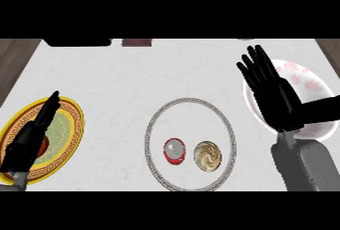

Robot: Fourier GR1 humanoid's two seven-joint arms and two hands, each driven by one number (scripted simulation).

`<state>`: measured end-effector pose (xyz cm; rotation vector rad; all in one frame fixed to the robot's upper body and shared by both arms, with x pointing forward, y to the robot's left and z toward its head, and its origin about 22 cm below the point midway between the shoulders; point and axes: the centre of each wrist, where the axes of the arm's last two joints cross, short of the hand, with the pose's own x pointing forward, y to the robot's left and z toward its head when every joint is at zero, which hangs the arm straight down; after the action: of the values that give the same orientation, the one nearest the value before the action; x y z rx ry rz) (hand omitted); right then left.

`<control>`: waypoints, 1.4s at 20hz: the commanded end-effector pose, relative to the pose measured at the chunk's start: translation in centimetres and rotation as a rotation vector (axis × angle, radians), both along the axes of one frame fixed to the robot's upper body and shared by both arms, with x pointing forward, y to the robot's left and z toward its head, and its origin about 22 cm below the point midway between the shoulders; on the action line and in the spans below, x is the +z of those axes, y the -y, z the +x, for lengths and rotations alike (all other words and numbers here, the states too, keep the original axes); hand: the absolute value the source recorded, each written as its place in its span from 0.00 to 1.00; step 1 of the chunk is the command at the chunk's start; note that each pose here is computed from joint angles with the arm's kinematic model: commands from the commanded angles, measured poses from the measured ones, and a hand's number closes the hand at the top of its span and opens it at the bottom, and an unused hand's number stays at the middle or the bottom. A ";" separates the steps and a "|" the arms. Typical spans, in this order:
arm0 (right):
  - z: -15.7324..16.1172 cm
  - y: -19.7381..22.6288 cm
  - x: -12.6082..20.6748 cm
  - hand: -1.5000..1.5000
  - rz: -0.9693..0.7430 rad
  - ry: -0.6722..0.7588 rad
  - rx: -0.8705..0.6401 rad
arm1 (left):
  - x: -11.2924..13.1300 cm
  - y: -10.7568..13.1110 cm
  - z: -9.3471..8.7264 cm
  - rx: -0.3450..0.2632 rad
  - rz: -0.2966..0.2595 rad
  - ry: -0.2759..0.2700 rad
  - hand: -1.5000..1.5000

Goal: Pick the cupcake from the placemat and place it in the bowl

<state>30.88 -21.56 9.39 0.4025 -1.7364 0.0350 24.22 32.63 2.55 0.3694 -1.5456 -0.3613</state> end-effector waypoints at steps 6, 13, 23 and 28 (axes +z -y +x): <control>-4.5 0.4 -3.4 1.00 -0.300 0.081 -0.192 | 1.9 7.9 1.9 -0.283 -0.262 0.030 0.50; -7.0 -3.9 -9.0 0.00 -0.575 0.077 -0.261 | 0.4 11.2 1.7 -0.336 -0.334 -0.054 0.50; -3.3 -0.9 -3.1 0.00 -1.328 -0.027 -0.110 | 1.1 12.2 2.6 -0.343 -0.316 -0.041 0.50; -3.7 -4.8 -1.8 0.00 -1.533 -0.234 0.221 | 0.9 12.5 2.4 -0.345 -0.318 -0.044 0.50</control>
<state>27.06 -18.18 6.27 -0.5296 -1.2353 1.1270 26.37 20.50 3.38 -0.1631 -1.5857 -0.3862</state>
